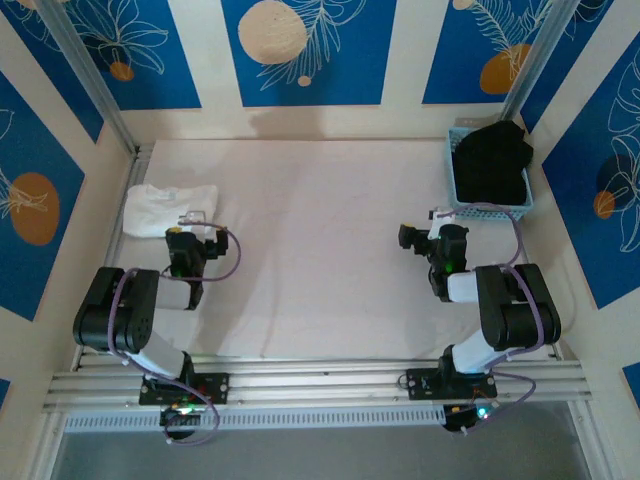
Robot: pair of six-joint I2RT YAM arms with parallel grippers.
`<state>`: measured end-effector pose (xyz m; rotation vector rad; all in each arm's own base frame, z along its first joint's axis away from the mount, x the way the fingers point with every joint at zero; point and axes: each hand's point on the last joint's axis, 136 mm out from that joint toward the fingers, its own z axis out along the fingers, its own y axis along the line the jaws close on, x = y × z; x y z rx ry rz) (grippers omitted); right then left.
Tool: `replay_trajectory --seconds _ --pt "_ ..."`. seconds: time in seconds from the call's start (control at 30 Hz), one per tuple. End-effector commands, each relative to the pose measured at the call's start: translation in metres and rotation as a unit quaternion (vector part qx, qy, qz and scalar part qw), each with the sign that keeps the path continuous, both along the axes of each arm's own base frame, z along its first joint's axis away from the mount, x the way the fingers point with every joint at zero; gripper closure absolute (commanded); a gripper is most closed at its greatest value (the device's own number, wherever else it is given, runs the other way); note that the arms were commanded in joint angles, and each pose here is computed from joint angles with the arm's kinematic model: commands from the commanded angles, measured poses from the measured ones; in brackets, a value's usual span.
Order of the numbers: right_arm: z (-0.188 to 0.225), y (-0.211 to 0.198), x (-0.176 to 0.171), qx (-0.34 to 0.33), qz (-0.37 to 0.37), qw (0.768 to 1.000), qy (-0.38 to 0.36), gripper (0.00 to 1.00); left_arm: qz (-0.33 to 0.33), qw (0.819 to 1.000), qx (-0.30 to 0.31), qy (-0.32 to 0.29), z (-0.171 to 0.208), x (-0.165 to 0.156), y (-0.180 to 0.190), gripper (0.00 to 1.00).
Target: Fold the inside-out t-shirt
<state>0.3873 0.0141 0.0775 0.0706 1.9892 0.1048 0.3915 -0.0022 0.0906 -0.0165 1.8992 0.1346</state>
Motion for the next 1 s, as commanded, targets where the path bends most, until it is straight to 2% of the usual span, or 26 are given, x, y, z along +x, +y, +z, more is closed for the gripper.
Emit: replay_trajectory --seconds 0.0,0.77,0.97 --pt "0.016 0.0 0.009 -0.003 0.005 1.0 -0.027 0.01 0.0 1.0 0.005 -0.006 0.004 0.001 0.0 0.0" --pt "0.016 0.0 0.009 -0.002 0.005 1.0 -0.027 0.01 -0.001 1.0 0.004 -0.006 0.004 0.001 0.0 0.0" --pt "0.031 0.006 0.004 -0.013 0.014 0.999 -0.033 0.01 0.025 0.999 -0.007 -0.029 0.013 -0.008 0.01 0.01"
